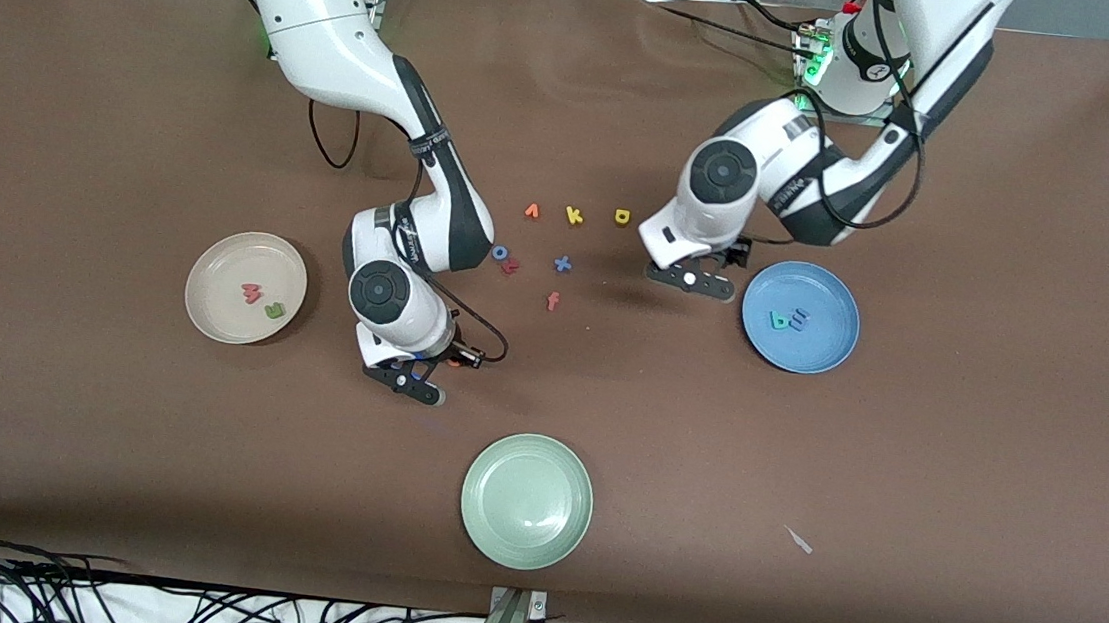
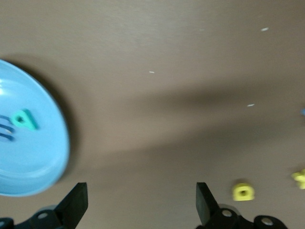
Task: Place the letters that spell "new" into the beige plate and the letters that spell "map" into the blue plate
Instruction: 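Grasp the orange e with the right gripper while the left gripper reaches the o, then drop the e on the white plate while the left gripper grasps the yellow o, then place the yellow o in the blue plate with the left gripper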
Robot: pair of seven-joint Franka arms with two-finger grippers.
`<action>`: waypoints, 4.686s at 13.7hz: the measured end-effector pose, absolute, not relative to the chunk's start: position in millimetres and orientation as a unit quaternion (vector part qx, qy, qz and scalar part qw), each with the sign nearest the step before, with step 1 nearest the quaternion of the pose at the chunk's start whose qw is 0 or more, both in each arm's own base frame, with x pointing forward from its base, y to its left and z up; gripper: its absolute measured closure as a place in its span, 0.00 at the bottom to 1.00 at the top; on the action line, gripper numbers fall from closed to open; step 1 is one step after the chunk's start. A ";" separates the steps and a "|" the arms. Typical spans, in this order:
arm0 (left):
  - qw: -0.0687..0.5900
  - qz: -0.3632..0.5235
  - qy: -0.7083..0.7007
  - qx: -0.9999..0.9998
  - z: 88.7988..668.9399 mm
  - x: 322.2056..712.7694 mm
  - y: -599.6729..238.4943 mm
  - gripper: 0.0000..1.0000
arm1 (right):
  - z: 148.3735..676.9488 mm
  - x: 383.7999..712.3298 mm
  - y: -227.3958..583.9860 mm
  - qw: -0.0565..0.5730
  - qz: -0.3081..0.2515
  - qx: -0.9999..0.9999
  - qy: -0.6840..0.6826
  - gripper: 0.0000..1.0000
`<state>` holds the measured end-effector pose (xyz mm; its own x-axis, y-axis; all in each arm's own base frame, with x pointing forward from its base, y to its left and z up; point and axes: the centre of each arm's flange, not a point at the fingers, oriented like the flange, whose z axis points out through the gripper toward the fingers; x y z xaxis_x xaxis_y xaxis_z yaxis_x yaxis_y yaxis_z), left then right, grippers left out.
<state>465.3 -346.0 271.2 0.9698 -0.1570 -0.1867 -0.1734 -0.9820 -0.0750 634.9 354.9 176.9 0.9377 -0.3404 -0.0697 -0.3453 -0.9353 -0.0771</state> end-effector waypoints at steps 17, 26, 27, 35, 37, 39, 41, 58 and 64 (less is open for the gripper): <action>-0.006 0.087 0.020 -0.996 198.9 355.7 -419.3 0.00 | 208.9 652.2 322.3 0.012 0.049 -0.989 0.141 0.71; 0.011 0.054 0.086 -0.995 173.0 345.4 -422.2 0.30 | 237.6 619.9 113.5 -0.010 0.083 -0.996 0.020 0.71; 0.012 0.053 0.087 -0.995 171.8 346.0 -421.3 0.30 | 236.1 608.9 99.0 -0.007 0.088 -0.996 0.020 0.71; 0.005 0.043 0.083 -0.996 179.8 357.3 -425.8 0.73 | 232.1 585.0 61.3 -0.004 0.098 -0.995 0.031 0.26; 0.015 0.040 0.079 -0.996 186.2 369.3 -422.0 0.73 | 244.6 595.0 68.7 -0.002 0.084 -0.996 0.025 0.03; 0.028 0.038 0.091 -0.995 195.7 386.3 -410.7 0.73 | 259.4 605.5 79.9 0.001 0.072 -0.997 0.015 0.00; 0.041 0.043 0.108 -0.992 211.4 403.1 -398.8 0.73 | 277.3 615.7 92.9 0.006 0.067 -0.998 0.004 0.00; 0.065 0.148 0.235 -0.959 257.9 531.2 -167.5 0.73 | 322.2 632.5 146.4 0.022 0.061 -0.997 -0.039 0.00; 0.067 0.137 0.236 -0.960 251.4 519.8 -154.3 0.43 | 325.1 632.9 149.1 0.023 0.063 -0.997 -0.041 0.00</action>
